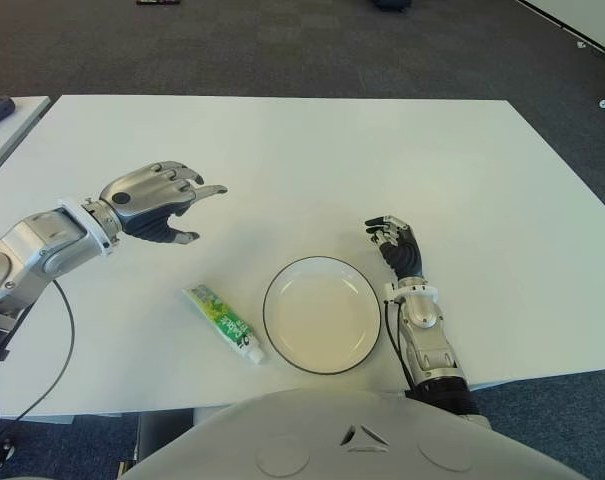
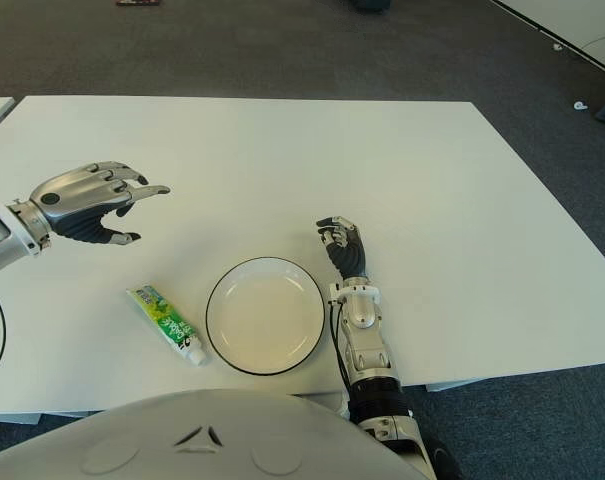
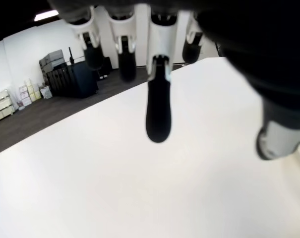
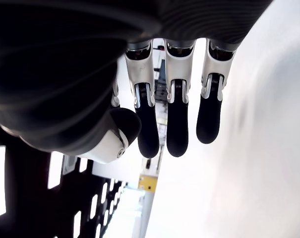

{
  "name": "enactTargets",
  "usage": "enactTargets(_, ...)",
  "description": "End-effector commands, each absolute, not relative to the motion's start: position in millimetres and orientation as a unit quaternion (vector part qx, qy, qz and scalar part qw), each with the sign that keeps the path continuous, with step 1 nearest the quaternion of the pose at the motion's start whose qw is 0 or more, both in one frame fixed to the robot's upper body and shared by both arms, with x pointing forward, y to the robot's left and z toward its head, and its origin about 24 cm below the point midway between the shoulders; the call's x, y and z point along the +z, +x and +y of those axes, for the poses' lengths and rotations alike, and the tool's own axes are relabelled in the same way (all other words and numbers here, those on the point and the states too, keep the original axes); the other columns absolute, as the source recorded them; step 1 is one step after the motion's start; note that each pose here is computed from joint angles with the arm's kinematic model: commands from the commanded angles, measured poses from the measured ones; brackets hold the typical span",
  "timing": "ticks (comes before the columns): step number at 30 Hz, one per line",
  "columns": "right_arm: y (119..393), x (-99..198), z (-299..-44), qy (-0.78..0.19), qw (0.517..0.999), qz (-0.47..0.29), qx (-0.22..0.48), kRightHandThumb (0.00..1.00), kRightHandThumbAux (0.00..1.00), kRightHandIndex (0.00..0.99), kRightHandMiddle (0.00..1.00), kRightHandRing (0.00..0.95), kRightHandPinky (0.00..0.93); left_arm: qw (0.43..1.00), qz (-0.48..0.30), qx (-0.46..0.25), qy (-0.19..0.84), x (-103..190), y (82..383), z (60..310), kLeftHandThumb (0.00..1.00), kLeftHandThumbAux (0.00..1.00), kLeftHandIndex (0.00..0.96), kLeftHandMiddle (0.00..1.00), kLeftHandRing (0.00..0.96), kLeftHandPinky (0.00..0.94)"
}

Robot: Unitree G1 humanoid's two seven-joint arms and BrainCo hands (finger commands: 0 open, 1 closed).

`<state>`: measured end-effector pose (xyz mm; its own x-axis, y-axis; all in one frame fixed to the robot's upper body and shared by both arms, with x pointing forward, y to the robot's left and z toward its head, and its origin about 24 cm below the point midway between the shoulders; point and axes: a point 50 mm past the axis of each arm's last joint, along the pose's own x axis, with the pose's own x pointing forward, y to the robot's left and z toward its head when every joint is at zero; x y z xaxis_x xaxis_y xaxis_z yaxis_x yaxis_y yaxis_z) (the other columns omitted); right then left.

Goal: Put the toothpaste on the table into the plate.

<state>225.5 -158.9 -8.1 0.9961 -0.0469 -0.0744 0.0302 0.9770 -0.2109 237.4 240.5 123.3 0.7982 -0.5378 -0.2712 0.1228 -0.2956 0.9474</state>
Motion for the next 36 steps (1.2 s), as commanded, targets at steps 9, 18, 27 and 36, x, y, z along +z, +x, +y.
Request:
enactTargets(9,227,-9,-159,-0.108,0.993,0.047,-0.016,0.706,0.735,0.412,0.384,0.376,0.404,0.534,-0.155,-0.327,0.764,119,228,242,0.284,0.212,0.000,0.096,0.064,0.082)
enactTargets(18,228,-9,-159,-0.113,0.992,0.045,-0.015,0.708,0.735,0.413,0.387,0.375,0.391,0.513,-0.172,-0.353,0.763,110,216,239,0.340,0.192,0.000,0.075,0.037,0.078)
enactTargets(27,228,-9,-160,-0.106,0.993,0.046,-0.013,0.708,0.736,0.412,0.388,0.378,0.403,0.505,-0.187,-0.367,0.758,105,210,238,0.327,0.205,0.000,0.100,0.062,0.107)
enactTargets(36,228,-9,-160,-0.108,0.993,0.045,-0.018,0.708,0.735,0.413,0.389,0.380,0.395,0.494,-0.200,-0.389,0.751,89,202,234,0.353,0.267,0.037,0.152,0.119,0.151)
